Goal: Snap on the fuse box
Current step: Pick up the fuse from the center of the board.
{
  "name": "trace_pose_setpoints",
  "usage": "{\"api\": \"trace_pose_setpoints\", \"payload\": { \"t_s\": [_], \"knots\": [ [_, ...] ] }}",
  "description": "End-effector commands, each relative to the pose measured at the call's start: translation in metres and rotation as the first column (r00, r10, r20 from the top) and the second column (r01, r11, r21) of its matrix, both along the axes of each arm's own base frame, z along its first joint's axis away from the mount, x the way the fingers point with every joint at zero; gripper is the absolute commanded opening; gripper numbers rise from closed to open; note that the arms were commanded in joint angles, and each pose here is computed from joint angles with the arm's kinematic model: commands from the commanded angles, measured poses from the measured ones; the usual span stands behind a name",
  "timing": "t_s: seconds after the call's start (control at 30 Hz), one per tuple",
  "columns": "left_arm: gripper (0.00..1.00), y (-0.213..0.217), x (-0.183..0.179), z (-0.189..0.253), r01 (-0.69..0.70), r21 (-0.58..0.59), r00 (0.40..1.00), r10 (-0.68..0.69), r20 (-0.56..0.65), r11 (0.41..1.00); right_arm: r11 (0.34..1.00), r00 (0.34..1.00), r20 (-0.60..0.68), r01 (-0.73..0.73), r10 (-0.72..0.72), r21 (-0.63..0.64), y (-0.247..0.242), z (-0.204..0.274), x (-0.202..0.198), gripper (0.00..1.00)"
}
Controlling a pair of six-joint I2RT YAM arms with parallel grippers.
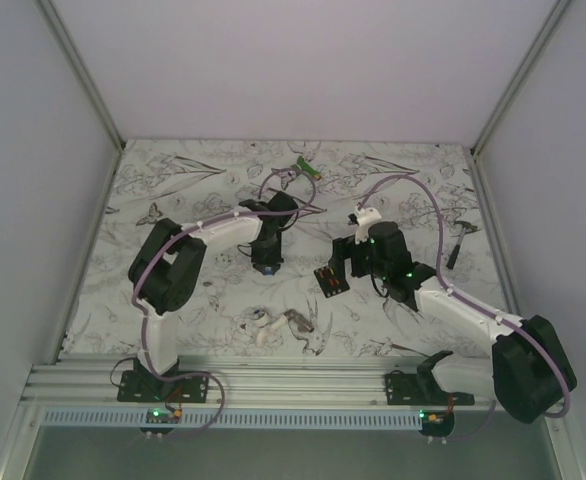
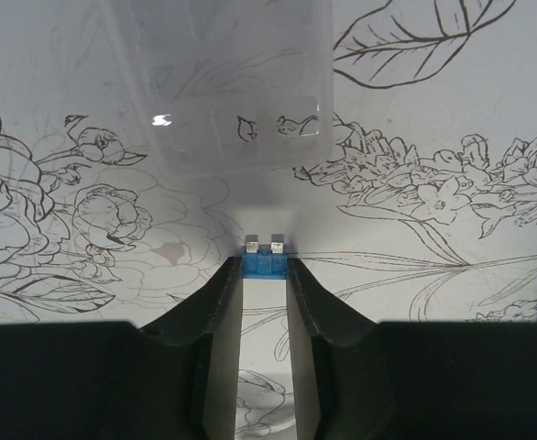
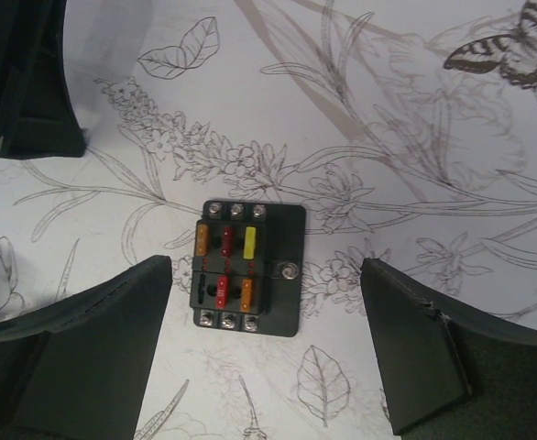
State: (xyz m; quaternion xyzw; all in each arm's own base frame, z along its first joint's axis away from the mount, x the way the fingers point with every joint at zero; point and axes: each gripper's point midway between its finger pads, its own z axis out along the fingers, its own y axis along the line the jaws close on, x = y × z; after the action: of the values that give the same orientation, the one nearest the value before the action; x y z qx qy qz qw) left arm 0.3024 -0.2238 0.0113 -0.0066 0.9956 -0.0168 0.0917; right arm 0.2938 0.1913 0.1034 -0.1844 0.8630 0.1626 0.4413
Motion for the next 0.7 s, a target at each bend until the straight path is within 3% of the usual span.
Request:
{"api": "trace_pose_setpoints", "payload": {
  "t_s": [0.0,0.27,0.43,0.67],
  "knots": [
    [0.17,-0.001,-0.009,-0.008,-0.127,-0.057,0.992,0.126,-0.029,0.990,0.991,0.999,0.029,-0.029,0.025,0.134,0.019,0.011,0.002,0.90],
    [0.17,-0.024,-0.002,0.050,-0.274,-0.292,0.956,0.291,0.017,0.916,0.962,0.991,0.116,-0.092,0.064,0.257,0.050,0.028,-0.006,0.88],
    [0.16,-0.045,-0.001,0.076,-0.365,-0.450,0.920,0.391,-0.037,0.815,0.921,0.975,0.219,-0.108,0.025,0.374,0.070,0.050,-0.011,0.86],
    [0.13,-0.061,-0.006,0.103,-0.448,-0.579,0.875,0.468,-0.127,0.681,0.881,0.942,0.334,-0.123,-0.042,0.457,0.087,0.072,-0.025,0.81]
  ]
}}
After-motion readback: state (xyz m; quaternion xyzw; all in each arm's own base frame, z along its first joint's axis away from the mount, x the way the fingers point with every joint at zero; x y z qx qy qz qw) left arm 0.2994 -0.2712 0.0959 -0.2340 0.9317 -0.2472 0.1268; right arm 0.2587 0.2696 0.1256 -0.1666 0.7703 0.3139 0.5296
